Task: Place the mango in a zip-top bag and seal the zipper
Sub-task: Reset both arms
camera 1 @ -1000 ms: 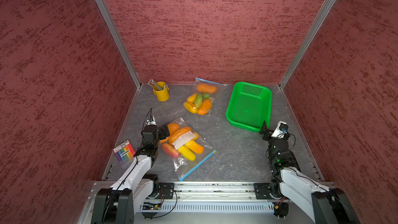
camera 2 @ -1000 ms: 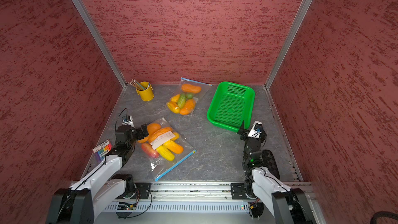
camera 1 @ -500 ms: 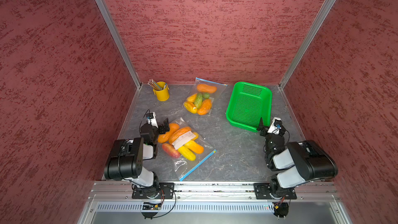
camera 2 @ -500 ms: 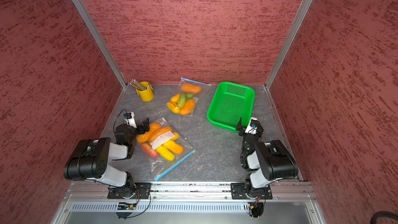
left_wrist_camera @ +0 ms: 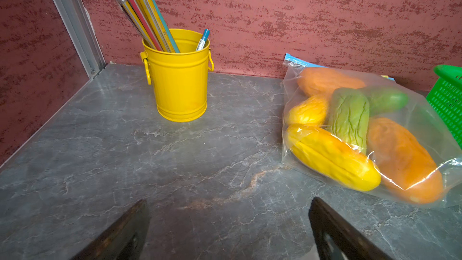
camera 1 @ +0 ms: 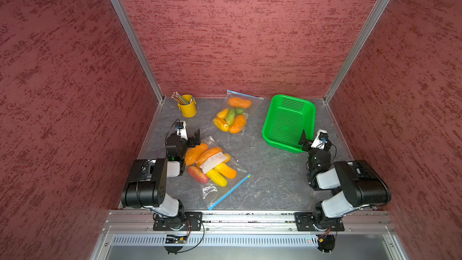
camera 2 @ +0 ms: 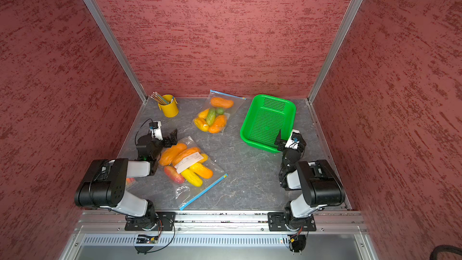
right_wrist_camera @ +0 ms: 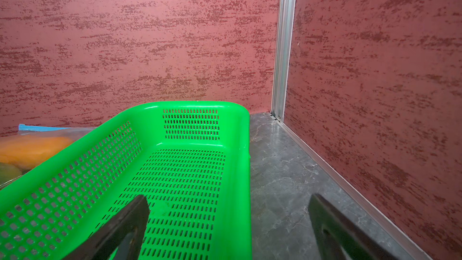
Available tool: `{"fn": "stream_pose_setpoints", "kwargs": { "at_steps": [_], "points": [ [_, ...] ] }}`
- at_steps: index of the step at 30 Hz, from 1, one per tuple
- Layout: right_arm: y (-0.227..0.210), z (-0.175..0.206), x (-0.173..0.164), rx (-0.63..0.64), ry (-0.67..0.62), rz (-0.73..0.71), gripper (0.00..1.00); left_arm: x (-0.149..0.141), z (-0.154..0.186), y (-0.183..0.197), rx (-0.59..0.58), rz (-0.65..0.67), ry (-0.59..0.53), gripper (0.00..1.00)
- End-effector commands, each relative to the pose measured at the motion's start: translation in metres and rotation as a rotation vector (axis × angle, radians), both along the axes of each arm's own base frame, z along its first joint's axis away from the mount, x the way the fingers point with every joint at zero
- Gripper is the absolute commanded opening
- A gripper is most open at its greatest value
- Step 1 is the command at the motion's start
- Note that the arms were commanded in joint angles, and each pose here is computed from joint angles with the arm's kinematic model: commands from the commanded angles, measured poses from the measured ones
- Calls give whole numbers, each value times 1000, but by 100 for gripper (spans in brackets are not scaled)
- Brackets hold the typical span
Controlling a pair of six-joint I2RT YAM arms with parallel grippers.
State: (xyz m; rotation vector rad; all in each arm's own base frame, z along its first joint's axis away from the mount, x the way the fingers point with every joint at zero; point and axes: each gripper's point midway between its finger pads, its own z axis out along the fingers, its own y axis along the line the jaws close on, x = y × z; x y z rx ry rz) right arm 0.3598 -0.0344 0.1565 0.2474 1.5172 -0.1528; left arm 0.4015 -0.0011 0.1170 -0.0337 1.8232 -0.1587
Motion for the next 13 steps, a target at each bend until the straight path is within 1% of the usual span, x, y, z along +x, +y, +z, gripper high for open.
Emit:
{"fn": "stream_pose_setpoints", "kwargs": {
  "at_steps": [1,13],
  "points": [
    [-2,3,2,11,-8,-2,99,-1,-3,2,16,3,13,100],
    [-4,2,5,23,3,10,99,-1,-3,2,17,4,10,100]
  ]
}}
